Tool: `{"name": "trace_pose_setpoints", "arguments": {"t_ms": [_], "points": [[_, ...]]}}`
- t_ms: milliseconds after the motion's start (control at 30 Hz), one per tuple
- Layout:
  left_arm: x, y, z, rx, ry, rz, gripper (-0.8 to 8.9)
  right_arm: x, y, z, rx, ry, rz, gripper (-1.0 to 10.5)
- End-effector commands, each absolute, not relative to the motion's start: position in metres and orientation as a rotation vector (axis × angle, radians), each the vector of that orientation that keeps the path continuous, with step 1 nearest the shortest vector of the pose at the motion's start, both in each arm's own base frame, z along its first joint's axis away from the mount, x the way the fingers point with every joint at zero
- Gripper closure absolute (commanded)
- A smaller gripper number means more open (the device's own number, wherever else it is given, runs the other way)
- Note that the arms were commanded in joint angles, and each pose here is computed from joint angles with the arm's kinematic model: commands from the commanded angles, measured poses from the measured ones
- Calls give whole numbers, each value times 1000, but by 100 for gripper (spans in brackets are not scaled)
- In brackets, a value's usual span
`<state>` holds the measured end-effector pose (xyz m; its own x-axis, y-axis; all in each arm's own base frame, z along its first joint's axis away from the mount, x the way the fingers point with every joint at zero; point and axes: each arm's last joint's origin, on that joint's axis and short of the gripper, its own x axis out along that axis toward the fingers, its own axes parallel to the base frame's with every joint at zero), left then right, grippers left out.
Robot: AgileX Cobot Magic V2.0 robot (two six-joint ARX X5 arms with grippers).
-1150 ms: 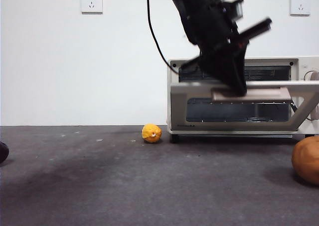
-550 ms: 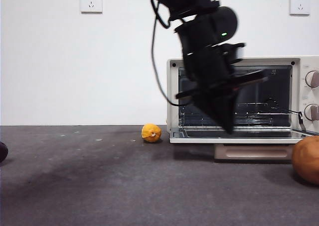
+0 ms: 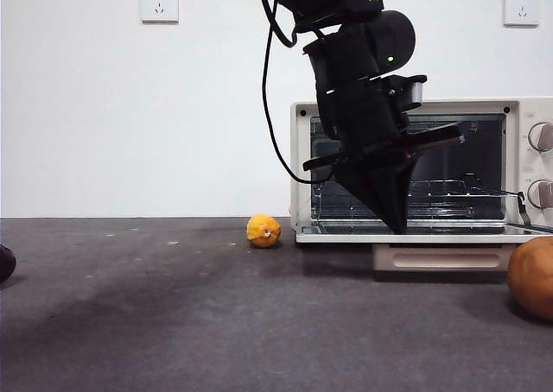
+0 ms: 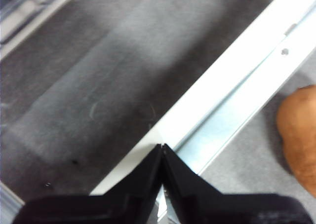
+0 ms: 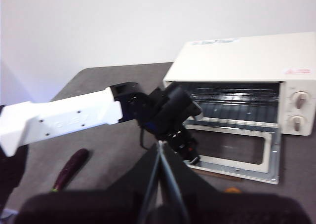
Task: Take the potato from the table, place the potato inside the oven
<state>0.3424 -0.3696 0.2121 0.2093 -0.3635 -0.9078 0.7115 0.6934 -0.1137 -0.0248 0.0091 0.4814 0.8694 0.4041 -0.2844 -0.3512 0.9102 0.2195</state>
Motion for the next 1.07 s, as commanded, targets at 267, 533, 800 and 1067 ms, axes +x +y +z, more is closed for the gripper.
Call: {"name": "trace_pose_setpoints", "arguments": {"t_ms": [267, 533, 800, 1067], "points": [[325, -366, 239, 393, 1131, -808, 820, -27, 9, 479, 147, 346, 392, 946], [297, -340, 327, 353, 956, -864, 820, -21, 9, 480, 140, 360, 392, 946], [241, -277, 436, 297, 718, -917, 820, 15, 11, 479, 158, 462, 394, 941], [176, -200, 499, 319, 590, -865, 820, 77, 15, 456, 212, 686, 387, 711]]}}
